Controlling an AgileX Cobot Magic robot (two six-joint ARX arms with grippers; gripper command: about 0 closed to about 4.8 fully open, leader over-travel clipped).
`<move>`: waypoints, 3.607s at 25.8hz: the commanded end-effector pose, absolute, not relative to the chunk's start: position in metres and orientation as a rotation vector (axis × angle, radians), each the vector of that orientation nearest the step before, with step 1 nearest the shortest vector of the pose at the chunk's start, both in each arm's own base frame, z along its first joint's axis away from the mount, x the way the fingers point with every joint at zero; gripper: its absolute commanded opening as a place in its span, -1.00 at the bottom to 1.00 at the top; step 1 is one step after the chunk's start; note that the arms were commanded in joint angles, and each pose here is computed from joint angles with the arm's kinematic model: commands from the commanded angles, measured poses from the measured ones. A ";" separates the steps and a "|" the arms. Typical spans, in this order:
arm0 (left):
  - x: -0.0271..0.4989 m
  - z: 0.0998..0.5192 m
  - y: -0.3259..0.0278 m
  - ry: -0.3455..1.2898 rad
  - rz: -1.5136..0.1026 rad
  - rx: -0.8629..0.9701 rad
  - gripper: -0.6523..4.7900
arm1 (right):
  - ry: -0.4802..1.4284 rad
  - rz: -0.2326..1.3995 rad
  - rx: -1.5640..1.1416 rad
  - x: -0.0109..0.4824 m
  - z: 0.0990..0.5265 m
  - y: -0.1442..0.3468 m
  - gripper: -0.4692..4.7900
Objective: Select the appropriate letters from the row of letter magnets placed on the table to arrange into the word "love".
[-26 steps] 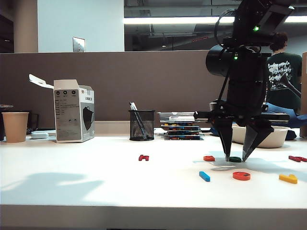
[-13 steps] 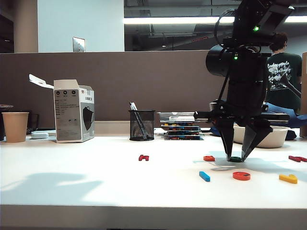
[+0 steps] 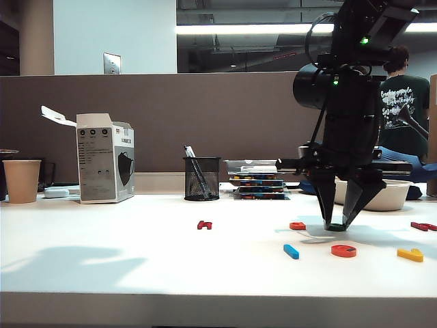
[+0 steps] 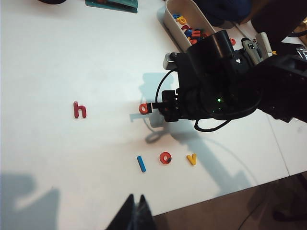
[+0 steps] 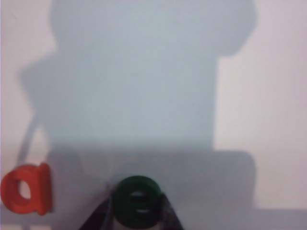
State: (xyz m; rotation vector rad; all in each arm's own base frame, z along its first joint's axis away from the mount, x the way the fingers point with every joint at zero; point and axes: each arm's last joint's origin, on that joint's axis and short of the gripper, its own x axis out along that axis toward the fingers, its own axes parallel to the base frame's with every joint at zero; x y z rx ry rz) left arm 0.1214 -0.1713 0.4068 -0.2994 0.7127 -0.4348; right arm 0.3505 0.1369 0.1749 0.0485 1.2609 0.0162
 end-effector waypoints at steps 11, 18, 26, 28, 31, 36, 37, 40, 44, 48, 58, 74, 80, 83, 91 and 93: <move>0.121 0.408 -0.170 0.706 -0.437 -0.301 -0.78 | 1.261 0.016 0.050 0.350 0.174 0.138 -0.43; 0.121 0.408 -0.170 0.706 -0.437 -0.301 -0.78 | 1.271 0.012 0.048 0.350 0.175 0.137 -0.43; 0.121 0.408 -0.170 0.706 -0.437 -0.301 -0.78 | 1.312 0.001 0.034 0.345 0.175 0.135 -0.43; 0.121 0.408 -0.170 0.706 -0.437 -0.301 -0.78 | 1.310 0.001 0.035 0.343 0.180 0.134 -0.43; 0.121 0.408 -0.170 0.706 -0.438 -0.301 -0.78 | 1.297 0.003 0.039 0.341 0.187 0.133 -0.43; 0.121 0.408 -0.170 0.705 -0.437 -0.301 -0.78 | 1.265 -0.046 0.005 0.336 0.200 0.129 -0.43; 0.121 0.408 -0.170 0.706 -0.437 -0.301 -0.78 | 1.261 -0.064 -0.010 0.334 0.203 0.127 -0.43; 0.121 0.408 -0.170 0.706 -0.437 -0.301 -0.78 | 1.262 -0.131 -0.067 0.330 0.206 0.123 -0.43; 0.121 0.408 -0.170 0.705 -0.437 -0.301 -0.78 | 1.272 -0.218 -0.150 0.323 0.209 0.118 -0.43; 0.121 0.408 -0.170 0.705 -0.438 -0.302 -0.78 | 1.287 -0.228 -0.165 0.320 0.212 0.116 -0.43; 0.121 0.408 -0.170 0.705 -0.437 -0.302 -0.78 | 1.339 -0.234 -0.186 0.312 0.208 0.114 -0.51; 0.121 0.408 -0.170 0.705 -0.438 -0.302 -0.78 | 1.283 -0.235 -0.253 0.301 0.225 0.108 -0.50; 0.121 0.408 -0.170 0.705 -0.438 -0.302 -0.78 | 1.272 -0.197 -0.212 0.302 0.227 0.109 -0.50; 0.121 0.408 -0.170 0.705 -0.437 -0.302 -0.78 | 1.228 -0.156 -0.160 0.295 0.237 0.107 -0.50; 0.121 0.408 -0.170 0.705 -0.438 -0.302 -0.78 | 1.182 -0.037 -0.059 0.254 0.229 0.095 -0.50; 0.121 0.408 -0.170 0.706 -0.437 -0.301 -0.78 | 1.204 -0.018 -0.049 0.247 0.215 0.092 -0.50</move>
